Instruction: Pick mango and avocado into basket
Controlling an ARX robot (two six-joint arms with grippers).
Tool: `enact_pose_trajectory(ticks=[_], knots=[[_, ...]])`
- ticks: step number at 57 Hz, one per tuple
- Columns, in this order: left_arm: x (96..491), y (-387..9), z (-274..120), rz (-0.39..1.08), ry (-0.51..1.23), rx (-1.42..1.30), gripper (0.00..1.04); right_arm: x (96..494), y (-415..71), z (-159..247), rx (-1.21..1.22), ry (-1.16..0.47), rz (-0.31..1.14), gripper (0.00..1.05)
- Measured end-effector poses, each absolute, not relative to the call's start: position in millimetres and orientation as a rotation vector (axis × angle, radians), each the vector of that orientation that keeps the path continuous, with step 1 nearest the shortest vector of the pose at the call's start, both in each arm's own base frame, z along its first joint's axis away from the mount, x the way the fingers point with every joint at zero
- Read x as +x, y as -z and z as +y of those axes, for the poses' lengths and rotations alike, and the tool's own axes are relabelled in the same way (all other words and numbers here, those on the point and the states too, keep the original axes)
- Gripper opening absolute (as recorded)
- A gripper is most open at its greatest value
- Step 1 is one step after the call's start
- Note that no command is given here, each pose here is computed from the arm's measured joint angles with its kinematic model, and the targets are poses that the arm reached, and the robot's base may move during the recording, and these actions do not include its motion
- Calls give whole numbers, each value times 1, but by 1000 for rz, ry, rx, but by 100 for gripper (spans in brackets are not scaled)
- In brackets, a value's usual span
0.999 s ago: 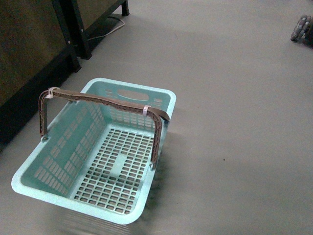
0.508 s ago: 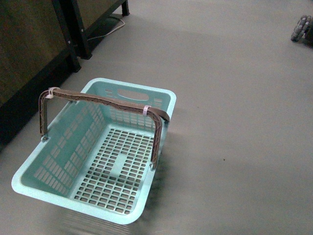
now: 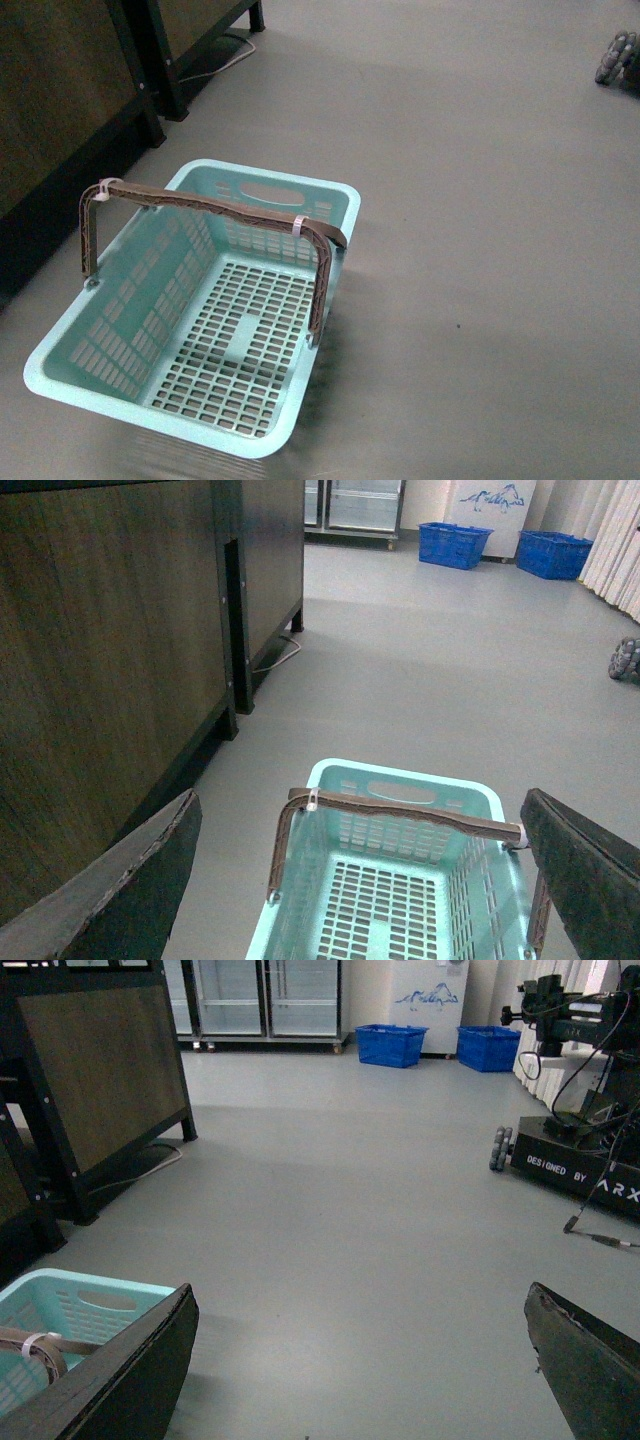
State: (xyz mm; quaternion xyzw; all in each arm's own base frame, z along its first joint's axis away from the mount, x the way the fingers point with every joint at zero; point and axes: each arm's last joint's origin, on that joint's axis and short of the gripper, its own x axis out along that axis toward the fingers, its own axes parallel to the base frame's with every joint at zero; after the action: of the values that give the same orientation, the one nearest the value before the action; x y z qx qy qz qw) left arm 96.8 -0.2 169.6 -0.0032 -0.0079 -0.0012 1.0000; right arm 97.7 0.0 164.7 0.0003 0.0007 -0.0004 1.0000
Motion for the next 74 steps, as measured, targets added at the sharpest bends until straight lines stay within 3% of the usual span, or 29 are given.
enact_pose_trajectory(ticks=[10,16,32,50,74], knots=[[97,-170,0,-17,-18,-10,97,98,-165,0,1,1,1,97],[103,-169,4,15,-211,-94,97,98,-165,0,1,1,1,97],[169,-165,-3,211,-253,-567,97,98,-165,0,1,1,1,97],[271,-83,-51,527,-263,-958,97,98,-165,0,1,1,1,97],[354,-36,-89,539,-190,-1089,97,98,-165,0,1,1,1,97]])
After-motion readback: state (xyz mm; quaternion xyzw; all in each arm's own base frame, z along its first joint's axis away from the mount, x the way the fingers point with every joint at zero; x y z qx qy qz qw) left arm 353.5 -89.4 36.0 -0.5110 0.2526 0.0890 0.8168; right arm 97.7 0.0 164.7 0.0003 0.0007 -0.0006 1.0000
